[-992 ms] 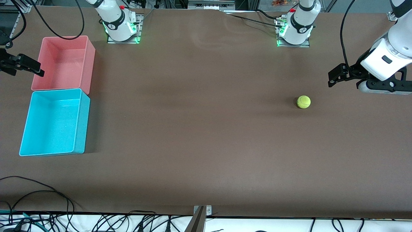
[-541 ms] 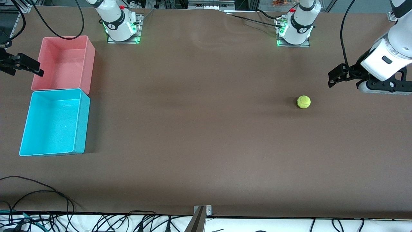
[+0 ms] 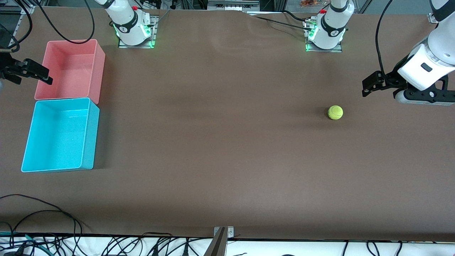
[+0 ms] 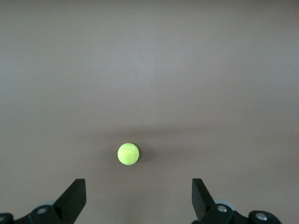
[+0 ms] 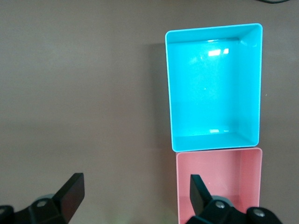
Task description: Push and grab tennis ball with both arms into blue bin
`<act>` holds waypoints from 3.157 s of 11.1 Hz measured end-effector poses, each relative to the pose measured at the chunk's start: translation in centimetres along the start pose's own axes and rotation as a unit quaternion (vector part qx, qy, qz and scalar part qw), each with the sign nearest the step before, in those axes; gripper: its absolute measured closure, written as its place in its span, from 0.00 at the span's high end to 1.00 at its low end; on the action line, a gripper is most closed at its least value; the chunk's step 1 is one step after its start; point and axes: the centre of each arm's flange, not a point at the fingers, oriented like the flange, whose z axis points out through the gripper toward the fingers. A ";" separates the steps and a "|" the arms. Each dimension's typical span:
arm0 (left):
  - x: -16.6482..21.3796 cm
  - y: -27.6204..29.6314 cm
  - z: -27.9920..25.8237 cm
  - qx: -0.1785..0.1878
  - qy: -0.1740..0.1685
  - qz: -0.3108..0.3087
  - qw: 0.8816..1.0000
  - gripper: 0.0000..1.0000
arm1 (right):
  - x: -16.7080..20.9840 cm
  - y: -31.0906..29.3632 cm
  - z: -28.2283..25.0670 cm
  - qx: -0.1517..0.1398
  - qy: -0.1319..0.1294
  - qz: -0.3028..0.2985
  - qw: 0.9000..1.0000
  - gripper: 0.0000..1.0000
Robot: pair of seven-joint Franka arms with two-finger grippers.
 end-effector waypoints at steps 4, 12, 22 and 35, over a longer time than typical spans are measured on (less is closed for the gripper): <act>0.0 0.0 0.0 0.000 0.000 0.000 1.000 1.00 | 0.1 0.1 0.0 0.000 0.002 0.001 1.000 1.00; 0.0 -0.1 0.1 0.000 -0.001 -0.001 1.000 1.00 | 0.7 0.1 0.7 -0.001 0.002 0.001 1.000 1.00; 0.2 -0.7 0.5 0.000 -0.006 -0.006 1.000 1.00 | 0.8 0.2 0.8 -0.001 0.003 0.002 1.000 1.00; 0.0 -6.5 5.2 -0.010 -0.045 0.168 0.985 0.01 | 0.9 0.2 0.8 -0.001 0.005 0.001 1.000 1.00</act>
